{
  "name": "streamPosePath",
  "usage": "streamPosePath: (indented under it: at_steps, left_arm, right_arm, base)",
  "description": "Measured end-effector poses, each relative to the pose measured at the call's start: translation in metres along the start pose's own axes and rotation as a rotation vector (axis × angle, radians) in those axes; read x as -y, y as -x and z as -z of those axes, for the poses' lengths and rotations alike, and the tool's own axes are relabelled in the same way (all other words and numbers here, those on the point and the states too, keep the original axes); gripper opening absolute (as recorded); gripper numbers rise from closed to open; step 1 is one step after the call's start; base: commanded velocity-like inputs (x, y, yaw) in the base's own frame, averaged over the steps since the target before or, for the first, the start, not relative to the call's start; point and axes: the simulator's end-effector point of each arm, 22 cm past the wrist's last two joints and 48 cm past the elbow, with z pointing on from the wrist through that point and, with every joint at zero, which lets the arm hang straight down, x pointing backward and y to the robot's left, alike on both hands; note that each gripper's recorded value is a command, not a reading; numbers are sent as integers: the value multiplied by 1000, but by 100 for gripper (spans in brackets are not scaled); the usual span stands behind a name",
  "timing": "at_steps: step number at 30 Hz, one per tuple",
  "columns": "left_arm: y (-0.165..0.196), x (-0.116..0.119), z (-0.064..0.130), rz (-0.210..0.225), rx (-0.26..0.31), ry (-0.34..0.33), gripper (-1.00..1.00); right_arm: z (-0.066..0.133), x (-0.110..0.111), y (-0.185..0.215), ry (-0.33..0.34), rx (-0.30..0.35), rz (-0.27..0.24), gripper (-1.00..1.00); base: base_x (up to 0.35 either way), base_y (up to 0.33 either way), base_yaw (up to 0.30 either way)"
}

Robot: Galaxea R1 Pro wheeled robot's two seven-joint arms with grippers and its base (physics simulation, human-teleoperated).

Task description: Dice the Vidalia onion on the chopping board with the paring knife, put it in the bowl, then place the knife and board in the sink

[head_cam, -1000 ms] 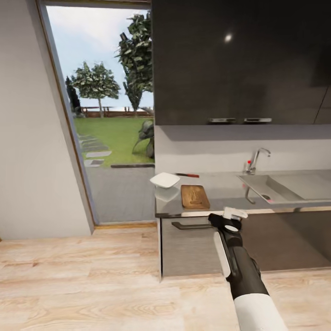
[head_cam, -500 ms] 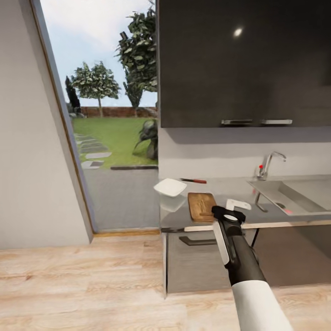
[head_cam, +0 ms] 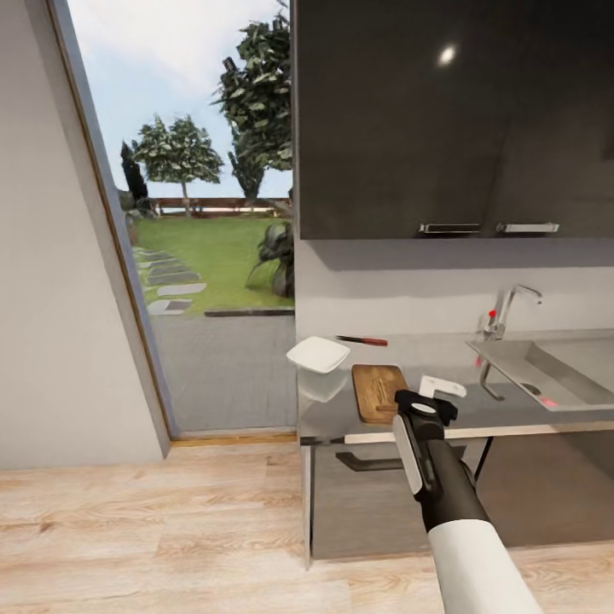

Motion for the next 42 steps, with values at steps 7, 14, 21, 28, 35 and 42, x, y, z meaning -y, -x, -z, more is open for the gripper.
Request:
streamPosePath:
  at_steps: [7,14,21,28,35,42]
  left_arm:
    - [-11,0,3,0,-24,1,100]
    - [-15,-1,4,0,-31,1,100]
    - [-18,-1,5,0,-43,2,100]
    - [-23,-1,7,-1,-60,3,100]
    - [-27,-2,9,-3,-73,3,100]
    - [-34,-2,12,-3,-93,4,100]
  right_arm:
    - [0,-2,-3,8,-9,-4,100]
    - [0,-9,-10,38,-41,-44,100]
    - [-3,-11,-16,41,-56,-46,100]
    - [-7,-11,-24,38,-67,-41,100]
    - [-13,-9,-37,24,-94,-33,100]
    - [-19,0,-51,-17,-121,-23,100]
  base:
    - [2,0,0]
    - [60,0,0]
    - [286,18,0]
    - [48,6,0]
    - [4,0,0]
    - [0,0,0]
